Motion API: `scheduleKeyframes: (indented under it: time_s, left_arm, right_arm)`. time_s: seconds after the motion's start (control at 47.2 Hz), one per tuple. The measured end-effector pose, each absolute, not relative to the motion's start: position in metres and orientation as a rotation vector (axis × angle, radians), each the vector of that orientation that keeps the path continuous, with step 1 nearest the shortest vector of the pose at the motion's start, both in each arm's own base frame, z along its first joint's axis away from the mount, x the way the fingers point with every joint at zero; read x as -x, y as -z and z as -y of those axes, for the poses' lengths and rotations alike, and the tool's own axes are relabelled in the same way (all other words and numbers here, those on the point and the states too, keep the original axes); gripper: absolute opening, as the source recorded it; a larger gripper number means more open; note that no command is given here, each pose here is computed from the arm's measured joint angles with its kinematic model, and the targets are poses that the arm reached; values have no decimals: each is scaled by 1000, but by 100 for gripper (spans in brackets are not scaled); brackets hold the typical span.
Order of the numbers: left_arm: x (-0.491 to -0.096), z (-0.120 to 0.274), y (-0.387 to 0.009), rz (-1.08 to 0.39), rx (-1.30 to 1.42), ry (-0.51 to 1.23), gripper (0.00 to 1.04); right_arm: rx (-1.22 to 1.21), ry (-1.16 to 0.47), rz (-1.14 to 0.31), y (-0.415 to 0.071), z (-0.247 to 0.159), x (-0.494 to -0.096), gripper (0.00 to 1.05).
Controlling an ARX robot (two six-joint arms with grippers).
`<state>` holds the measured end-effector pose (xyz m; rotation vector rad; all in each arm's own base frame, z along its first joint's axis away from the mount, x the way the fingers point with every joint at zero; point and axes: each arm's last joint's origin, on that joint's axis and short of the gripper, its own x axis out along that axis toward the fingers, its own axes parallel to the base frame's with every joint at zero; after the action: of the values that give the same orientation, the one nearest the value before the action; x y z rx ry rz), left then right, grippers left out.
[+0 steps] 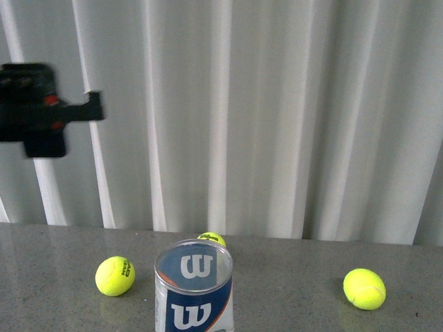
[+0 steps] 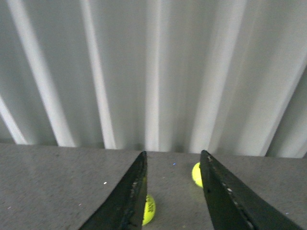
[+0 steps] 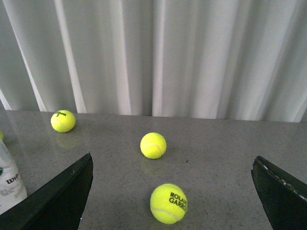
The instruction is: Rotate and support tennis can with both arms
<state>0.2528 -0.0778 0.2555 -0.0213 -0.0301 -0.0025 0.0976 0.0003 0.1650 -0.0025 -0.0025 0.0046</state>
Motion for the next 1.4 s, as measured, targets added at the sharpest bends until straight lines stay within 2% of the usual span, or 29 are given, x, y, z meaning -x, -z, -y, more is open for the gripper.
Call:
scheduleKeyframes:
  time_s: [0.106, 0.169, 0.339, 0.762, 1.398]
  left_arm:
    - [-237, 61, -235, 2, 11, -8, 18]
    - [-222, 52, -220, -17, 6, 15, 3]
    - [-193, 30, -202, -8, 4, 1, 4]
    - [-149, 2, -179, -9, 5, 11, 4]
    - [-124, 0, -175, 27, 4, 2, 4]
  right_arm:
    - [2, -4, 2, -165, 0, -98, 98]
    - [2, -4, 2, -165, 0, -98, 98]
    - [2, -4, 2, -165, 0, -98, 98]
    - [2, -4, 2, -165, 0, -98, 98]
    - [2, -4, 2, -165, 0, -98, 98]
